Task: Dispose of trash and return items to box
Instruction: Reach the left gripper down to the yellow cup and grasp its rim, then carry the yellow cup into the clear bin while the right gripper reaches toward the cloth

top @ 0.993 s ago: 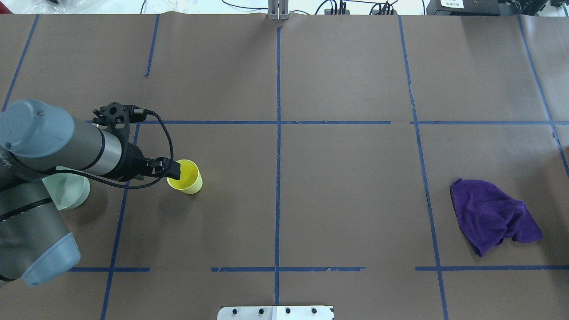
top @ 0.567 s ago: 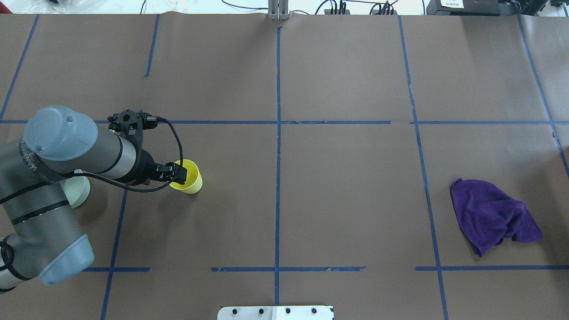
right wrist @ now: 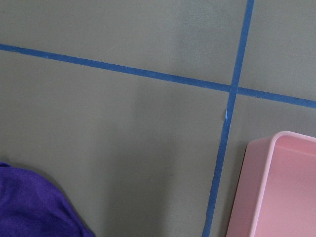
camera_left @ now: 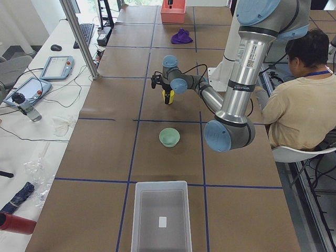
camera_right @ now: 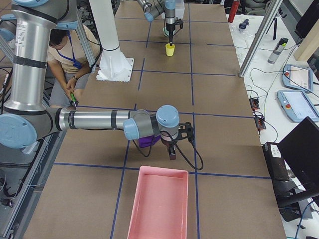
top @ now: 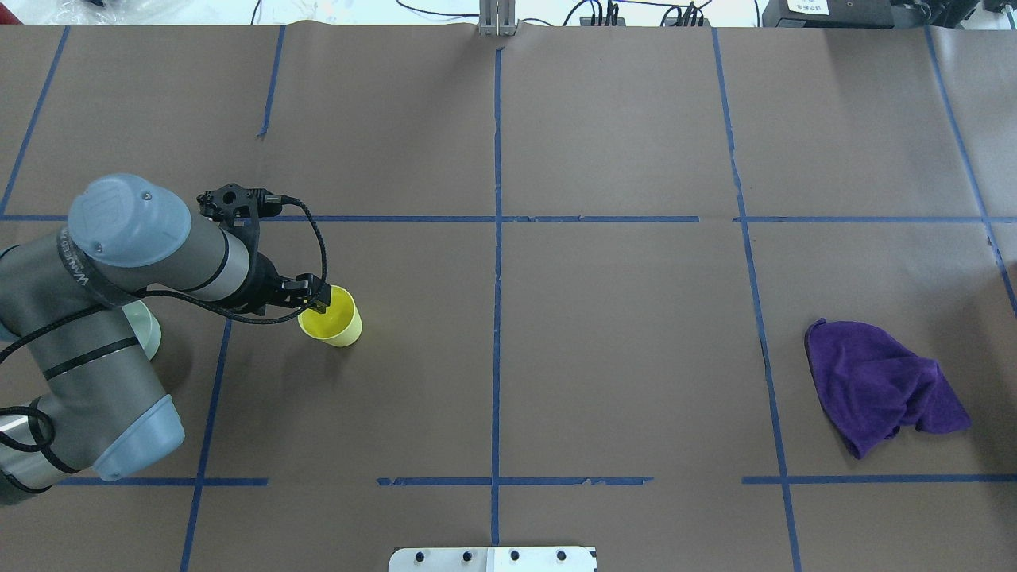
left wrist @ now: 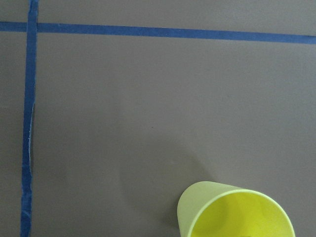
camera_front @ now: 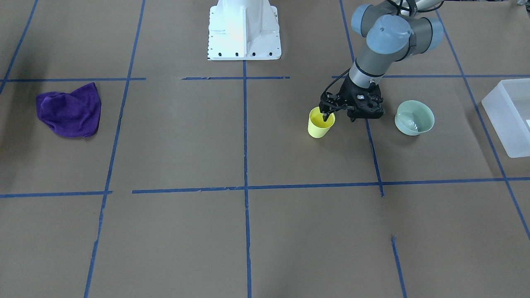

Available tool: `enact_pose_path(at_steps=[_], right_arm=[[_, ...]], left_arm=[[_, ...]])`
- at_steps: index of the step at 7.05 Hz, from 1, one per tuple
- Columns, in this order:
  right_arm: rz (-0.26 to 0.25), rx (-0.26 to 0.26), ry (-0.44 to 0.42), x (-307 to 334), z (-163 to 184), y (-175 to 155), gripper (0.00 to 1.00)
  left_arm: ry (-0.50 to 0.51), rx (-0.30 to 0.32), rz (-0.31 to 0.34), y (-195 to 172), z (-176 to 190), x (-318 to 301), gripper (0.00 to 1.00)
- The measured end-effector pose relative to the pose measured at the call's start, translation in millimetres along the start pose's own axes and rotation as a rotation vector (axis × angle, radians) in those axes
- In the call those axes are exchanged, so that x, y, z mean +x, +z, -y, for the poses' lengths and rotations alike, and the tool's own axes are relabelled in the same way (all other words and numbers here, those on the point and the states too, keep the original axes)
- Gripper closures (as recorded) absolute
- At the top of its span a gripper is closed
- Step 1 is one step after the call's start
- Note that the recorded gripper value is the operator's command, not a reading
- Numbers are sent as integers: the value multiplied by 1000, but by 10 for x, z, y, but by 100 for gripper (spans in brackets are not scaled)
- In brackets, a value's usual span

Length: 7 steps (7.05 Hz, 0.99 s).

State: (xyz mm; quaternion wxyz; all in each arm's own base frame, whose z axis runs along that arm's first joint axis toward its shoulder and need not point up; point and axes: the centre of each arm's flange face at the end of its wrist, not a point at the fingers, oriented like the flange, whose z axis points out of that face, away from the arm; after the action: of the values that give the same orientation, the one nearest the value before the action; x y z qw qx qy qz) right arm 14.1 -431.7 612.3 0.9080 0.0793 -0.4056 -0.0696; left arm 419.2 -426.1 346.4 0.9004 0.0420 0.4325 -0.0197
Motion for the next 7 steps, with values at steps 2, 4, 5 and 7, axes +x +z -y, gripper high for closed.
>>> enact_pose_path(at_steps=[2,4,5,7], right_arm=[[0,-2,0,0,4,10,0],[6,-2,0,-7,5,13,0],[16,-3,0,-17,5,13,0],[25,-8,-8,-57,15,41,0]], left_arm=[[-2,-9,14,134,25,26,82],[-1,-23,23,255,5,41,100],[-3,-24,20,252,0,59,100],[10,-1,-31,-31,-20,191,100]])
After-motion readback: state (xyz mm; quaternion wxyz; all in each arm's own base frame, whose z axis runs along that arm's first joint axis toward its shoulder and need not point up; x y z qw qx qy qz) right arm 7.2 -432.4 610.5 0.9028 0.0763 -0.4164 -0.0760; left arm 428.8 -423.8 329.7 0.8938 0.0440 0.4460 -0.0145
